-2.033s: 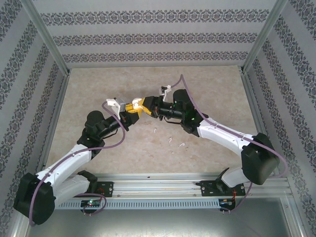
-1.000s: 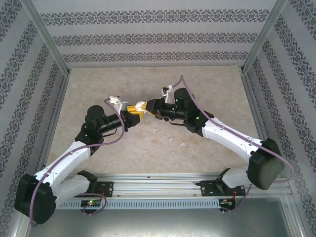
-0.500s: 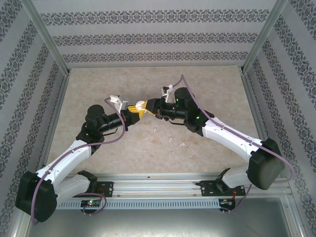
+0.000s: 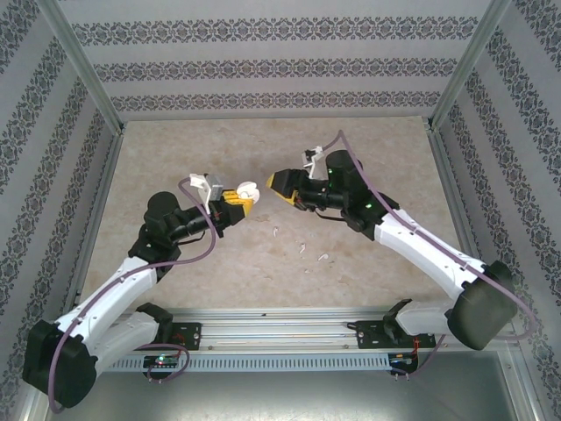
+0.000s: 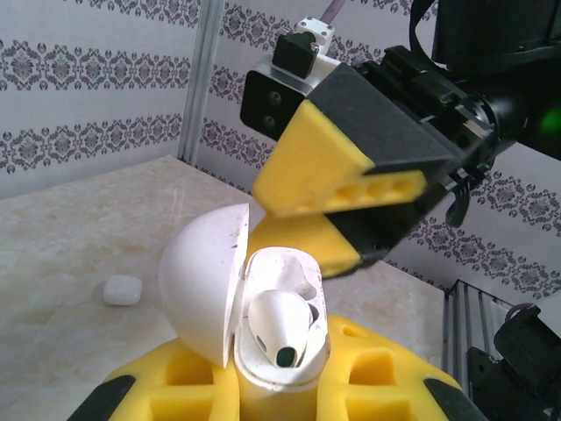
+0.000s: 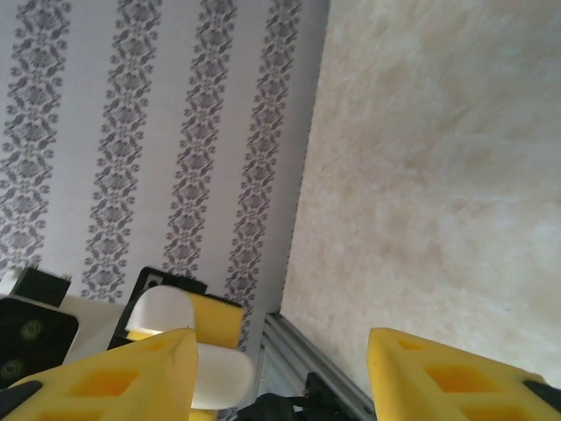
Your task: Insert the wireless bluetooth earbuds into the charging case
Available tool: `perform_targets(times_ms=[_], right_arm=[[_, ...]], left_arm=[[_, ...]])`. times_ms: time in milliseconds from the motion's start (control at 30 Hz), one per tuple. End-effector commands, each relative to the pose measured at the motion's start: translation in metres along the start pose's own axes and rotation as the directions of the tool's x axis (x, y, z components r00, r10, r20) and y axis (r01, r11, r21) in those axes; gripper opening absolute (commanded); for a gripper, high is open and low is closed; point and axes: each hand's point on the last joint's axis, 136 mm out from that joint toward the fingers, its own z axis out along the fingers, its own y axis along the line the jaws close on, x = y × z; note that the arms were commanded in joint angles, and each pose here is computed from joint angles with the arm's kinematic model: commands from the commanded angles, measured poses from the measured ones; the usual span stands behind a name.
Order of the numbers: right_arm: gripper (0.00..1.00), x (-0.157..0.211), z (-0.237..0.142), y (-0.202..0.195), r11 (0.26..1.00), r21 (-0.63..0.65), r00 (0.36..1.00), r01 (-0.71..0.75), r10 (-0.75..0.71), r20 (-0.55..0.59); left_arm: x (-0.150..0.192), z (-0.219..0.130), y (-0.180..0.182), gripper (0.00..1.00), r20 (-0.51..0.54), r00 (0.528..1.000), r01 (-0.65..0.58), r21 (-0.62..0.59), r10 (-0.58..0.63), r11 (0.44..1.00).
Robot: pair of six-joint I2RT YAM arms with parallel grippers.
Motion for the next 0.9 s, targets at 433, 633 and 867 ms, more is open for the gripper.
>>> perform_targets(times_ms=[433,633,867], right_arm=[[0.44,0.031,0.017,-0.144,0.865,0.492,0.968,0.096,0.034,-0.248],[0.39,0.047,0.056,-0.171,0.803,0.56,0.923,0.205,0.033,-0.385],[0.36,0.054,0.074,-0.206,0.707,0.64,0.877,0.302,0.056,-0.477]], left_arm=[[0.028,-0.017,0.002,0.08,-0.066,0.998,-0.007,-0.067,0.002,0.998],[0.037,-0.026,0.001,0.08,-0.092,0.996,-0.013,-0.091,0.004,0.996],[0.041,-0.032,-0.002,0.08,-0.101,0.995,-0.015,-0.1,0.005,0.995]])
